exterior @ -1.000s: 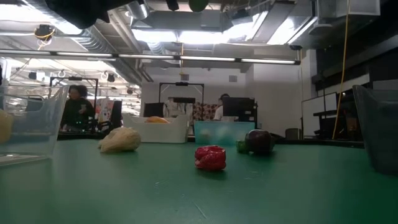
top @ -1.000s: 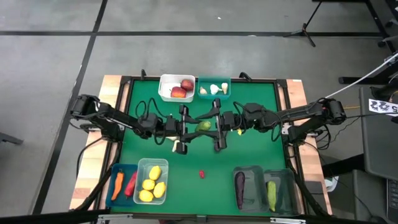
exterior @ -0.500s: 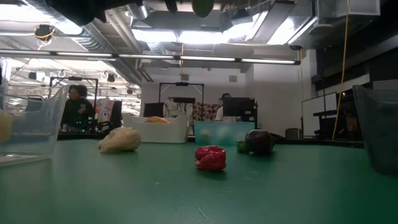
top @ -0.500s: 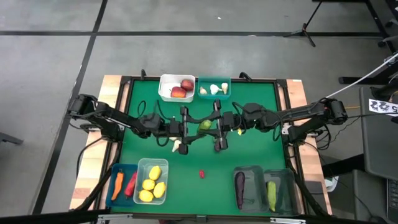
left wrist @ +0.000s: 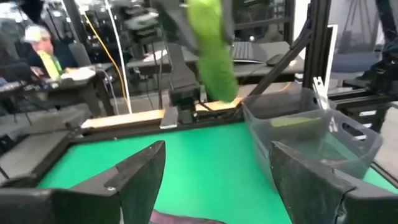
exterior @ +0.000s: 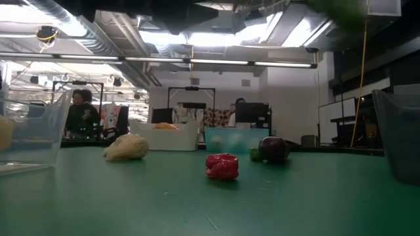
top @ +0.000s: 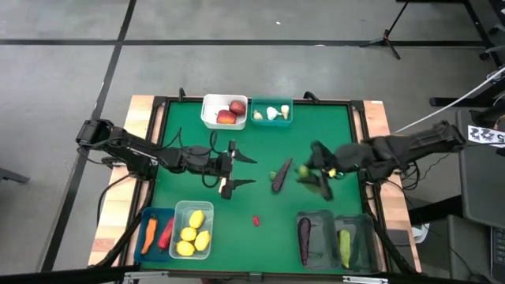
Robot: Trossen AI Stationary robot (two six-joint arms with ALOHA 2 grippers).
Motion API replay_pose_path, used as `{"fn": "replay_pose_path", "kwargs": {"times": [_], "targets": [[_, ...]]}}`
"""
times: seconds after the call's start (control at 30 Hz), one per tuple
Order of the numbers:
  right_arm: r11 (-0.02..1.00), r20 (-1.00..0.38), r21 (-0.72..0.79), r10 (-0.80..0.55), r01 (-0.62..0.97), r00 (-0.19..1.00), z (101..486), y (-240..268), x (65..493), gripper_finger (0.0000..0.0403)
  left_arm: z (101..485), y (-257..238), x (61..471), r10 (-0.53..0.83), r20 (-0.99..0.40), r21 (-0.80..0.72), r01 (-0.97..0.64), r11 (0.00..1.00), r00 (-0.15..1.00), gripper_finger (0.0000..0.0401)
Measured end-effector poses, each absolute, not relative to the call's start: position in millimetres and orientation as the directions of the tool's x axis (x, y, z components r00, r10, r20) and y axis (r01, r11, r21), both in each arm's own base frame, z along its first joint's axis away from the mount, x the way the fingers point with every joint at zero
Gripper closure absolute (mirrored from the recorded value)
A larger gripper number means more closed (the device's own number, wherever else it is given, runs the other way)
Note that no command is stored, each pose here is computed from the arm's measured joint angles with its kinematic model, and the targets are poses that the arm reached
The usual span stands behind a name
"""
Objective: Sort produce into baskets
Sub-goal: Put the cucumber into the right black bin
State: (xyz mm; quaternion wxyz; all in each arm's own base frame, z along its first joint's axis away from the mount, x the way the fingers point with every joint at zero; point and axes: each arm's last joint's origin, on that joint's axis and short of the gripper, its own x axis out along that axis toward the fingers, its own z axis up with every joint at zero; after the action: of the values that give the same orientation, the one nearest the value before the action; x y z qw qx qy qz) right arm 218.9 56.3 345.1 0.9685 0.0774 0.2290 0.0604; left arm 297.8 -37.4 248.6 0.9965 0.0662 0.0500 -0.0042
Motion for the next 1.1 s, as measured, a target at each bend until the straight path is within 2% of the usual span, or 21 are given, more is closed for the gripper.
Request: {"fn": "replay_pose_path", "kwargs": {"times": [0.1, 0.17, 0.27, 0.4, 0.7, 0.87, 1.1], "targets": [[0.945, -0.551, 0.325, 0.226, -0.042, 0.803, 338.5, 74.2, 193.6, 0.0268, 247.2, -37.1, 297.7, 0.000, -0.115, 0.103, 0.012, 0.995, 0.993, 0.0120], [0.919, -0.636, 0.392, 0.235, 0.046, 0.735, 331.2, 87.4, 177.8, 0.0265, 247.2, -37.0, 297.7, 0.001, -0.115, 0.085, 0.009, 0.996, 0.993, 0.0120], [0.883, -0.717, 0.433, 0.218, 0.178, 0.661, 318.6, 111.6, 157.7, 0.0263, 247.2, -37.0, 297.8, 0.001, -0.114, 0.052, 0.005, 0.999, 0.993, 0.0120], [0.845, -0.756, 0.473, 0.243, 0.250, 0.608, 298.3, 146.1, 136.6, 0.0261, 247.2, -37.1, 297.8, 0.000, -0.114, 0.026, 0.003, 1.000, 0.993, 0.0120], [0.731, -0.825, 0.494, 0.222, 0.471, 0.520, 261.8, 202.4, 108.5, 0.0259, 247.4, -36.7, 297.9, 0.003, -0.111, 0.004, -0.003, 1.000, 0.994, 0.0120], [0.631, -0.852, 0.463, 0.125, 0.622, 0.509, 245.1, 212.7, 100.7, 0.0257, 247.6, -34.5, 298.1, 0.028, -0.109, -0.056, -0.034, 0.998, 0.994, 0.0120], [0.520, -0.899, 0.421, 0.132, 0.743, 0.417, 231.4, 225.8, 89.0, 0.0220, 244.2, -24.7, 300.4, 0.082, -0.124, -0.159, -0.101, 0.982, 0.989, 0.0120]]}}
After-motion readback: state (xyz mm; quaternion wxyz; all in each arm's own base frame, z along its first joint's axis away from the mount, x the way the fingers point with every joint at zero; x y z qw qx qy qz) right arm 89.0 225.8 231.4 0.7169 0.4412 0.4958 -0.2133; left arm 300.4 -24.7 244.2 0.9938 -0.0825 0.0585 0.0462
